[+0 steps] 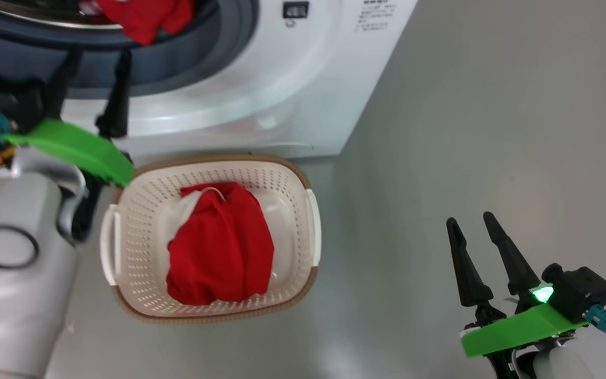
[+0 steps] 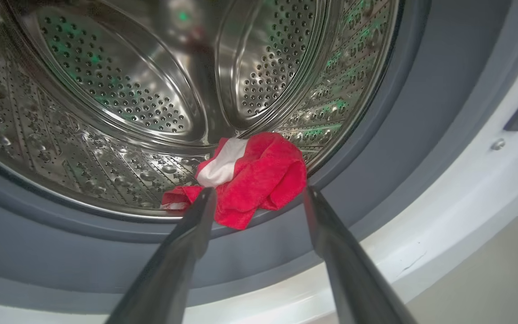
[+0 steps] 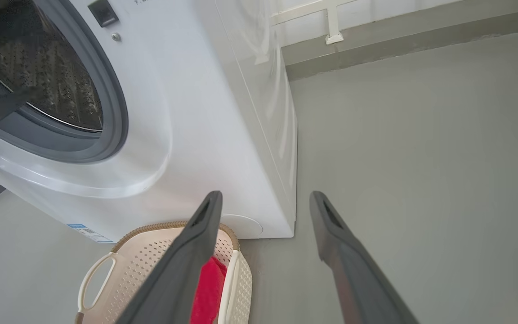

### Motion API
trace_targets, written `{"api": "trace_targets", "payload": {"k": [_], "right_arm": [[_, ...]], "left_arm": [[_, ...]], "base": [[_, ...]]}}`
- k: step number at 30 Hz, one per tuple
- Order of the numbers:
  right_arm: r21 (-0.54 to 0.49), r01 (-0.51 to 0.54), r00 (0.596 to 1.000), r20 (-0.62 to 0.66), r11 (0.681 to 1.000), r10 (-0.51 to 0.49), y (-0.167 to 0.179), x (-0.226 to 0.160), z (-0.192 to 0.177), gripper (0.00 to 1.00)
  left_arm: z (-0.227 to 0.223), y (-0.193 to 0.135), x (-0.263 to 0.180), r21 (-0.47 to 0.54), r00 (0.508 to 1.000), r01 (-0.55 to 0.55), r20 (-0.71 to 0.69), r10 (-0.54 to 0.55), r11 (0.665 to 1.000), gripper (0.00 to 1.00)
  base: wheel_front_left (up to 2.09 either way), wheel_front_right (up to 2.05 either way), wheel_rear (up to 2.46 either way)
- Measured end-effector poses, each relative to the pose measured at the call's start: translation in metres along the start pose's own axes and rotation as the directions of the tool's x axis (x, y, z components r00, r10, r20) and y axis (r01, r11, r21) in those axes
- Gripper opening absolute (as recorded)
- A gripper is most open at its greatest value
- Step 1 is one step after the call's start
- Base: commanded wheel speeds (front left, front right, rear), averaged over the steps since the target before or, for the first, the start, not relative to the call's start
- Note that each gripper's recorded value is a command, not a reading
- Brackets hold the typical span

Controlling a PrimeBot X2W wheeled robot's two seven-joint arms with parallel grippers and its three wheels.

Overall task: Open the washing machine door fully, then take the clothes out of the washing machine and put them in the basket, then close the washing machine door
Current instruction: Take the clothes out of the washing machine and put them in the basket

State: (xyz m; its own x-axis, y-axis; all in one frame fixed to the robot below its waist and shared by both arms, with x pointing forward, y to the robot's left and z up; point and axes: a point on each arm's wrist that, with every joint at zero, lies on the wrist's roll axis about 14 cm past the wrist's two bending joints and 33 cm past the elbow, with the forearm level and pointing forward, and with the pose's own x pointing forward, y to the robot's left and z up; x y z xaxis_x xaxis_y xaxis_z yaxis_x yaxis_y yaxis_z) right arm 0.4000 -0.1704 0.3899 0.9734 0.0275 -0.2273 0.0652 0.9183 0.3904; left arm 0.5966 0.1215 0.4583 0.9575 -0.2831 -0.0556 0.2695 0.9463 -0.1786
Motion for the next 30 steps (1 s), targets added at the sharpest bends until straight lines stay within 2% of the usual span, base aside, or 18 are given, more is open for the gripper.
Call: {"api": "trace_targets", "payload": {"k": [12,30], "right_arm": [[0.001,0.055,0.997,-0.055,0.998,-0.055,-0.020,0.010,-0.021,1.00],[0.019,0.120,0.987,-0.108,0.993,-0.117,-0.038,0.004,-0.038,1.00]], "left_arm": [[-0.036,0.001,0.064,0.009,0.994,0.062,-0.094,-0.061,0.998,1.00],[-0.070,0.012,0.108,0.030,0.983,0.094,-0.164,-0.088,0.995,1.00]], "base": [[0.00,0.00,0.00],[0.00,0.00,0.00]]}}
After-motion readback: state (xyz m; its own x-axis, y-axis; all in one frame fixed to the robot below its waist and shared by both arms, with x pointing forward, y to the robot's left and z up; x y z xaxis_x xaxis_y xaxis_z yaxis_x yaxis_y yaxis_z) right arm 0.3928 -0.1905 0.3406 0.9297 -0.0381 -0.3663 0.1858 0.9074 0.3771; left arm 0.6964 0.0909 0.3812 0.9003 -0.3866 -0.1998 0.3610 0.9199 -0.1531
